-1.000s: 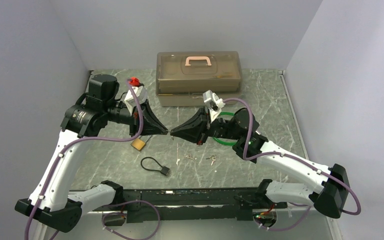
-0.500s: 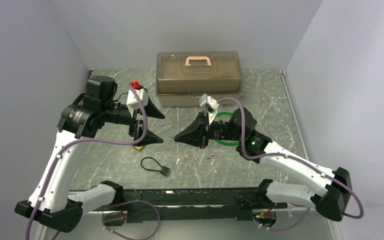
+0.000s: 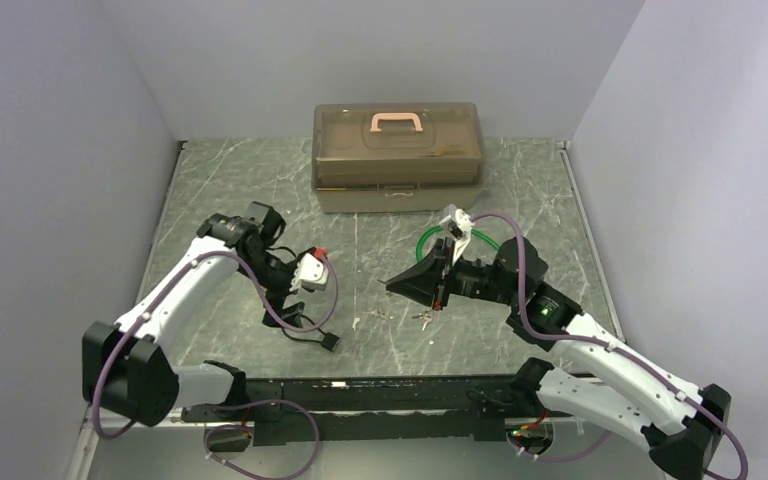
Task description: Unlock with the key
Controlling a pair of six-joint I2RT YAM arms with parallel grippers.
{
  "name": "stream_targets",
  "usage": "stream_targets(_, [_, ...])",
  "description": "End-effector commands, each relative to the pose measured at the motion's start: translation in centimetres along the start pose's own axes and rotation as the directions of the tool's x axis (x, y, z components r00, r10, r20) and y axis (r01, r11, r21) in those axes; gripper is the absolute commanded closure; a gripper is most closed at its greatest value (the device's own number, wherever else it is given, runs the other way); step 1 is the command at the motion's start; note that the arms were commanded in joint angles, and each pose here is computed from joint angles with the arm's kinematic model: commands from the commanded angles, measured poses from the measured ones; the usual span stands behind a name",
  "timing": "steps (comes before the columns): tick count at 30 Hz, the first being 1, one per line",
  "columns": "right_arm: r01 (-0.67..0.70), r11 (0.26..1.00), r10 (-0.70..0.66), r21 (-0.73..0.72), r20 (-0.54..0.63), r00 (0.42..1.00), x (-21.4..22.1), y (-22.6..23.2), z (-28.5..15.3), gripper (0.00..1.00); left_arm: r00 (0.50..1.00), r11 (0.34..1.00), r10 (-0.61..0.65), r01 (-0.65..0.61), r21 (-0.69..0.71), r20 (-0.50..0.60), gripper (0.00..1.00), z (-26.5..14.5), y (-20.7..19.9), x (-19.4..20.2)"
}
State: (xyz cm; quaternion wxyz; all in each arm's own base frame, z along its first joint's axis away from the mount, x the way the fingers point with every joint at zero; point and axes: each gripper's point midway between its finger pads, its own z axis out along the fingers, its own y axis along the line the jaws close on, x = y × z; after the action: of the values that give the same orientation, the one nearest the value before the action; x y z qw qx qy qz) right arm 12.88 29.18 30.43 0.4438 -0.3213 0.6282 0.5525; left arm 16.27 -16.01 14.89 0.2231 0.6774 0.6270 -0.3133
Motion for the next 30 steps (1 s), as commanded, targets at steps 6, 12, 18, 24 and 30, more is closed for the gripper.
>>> stream_targets(6, [-0.022, 0.993, 0.014, 0.114, 0.077, 0.997, -0.7, -1.3, -1.6, 1.0, 0.966, 0.969, 0.239, -0.231, 0.084, -0.102, 0.01, 5.7, 1.7, 3.6])
stream_targets(12, [-0.005, 0.988, -0.01, 0.157, 0.097, 0.995, -1.5, -2.1, -1.9, 1.0, 0.957, 0.972, 0.229, -0.214, 0.099, -0.177, 0.01, 8.4, 1.0, 5.2])
stream_targets(18, [0.002, 0.985, -0.022, 0.174, 0.115, 0.993, -2.2, -2.6, -2.0, 1.0, 0.933, 0.969, 0.248, -0.243, 0.053, -0.261, 0.01, 10.0, 1.6, 6.3])
stream_targets(24, [0.008, 0.984, -0.031, 0.179, 0.126, 0.992, -2.8, -2.8, -2.0, 1.0, 0.917, 0.967, 0.253, -0.252, 0.044, -0.308, 0.15, 10.4, 1.4, 7.1])
stream_targets(30, [0.008, 0.984, -0.031, 0.178, 0.123, 0.992, -3.0, -2.9, -1.9, 1.0, 0.906, 0.984, 0.176, -0.168, 0.055, -0.385, 0.21, 11.0, 1.6, 8.0])
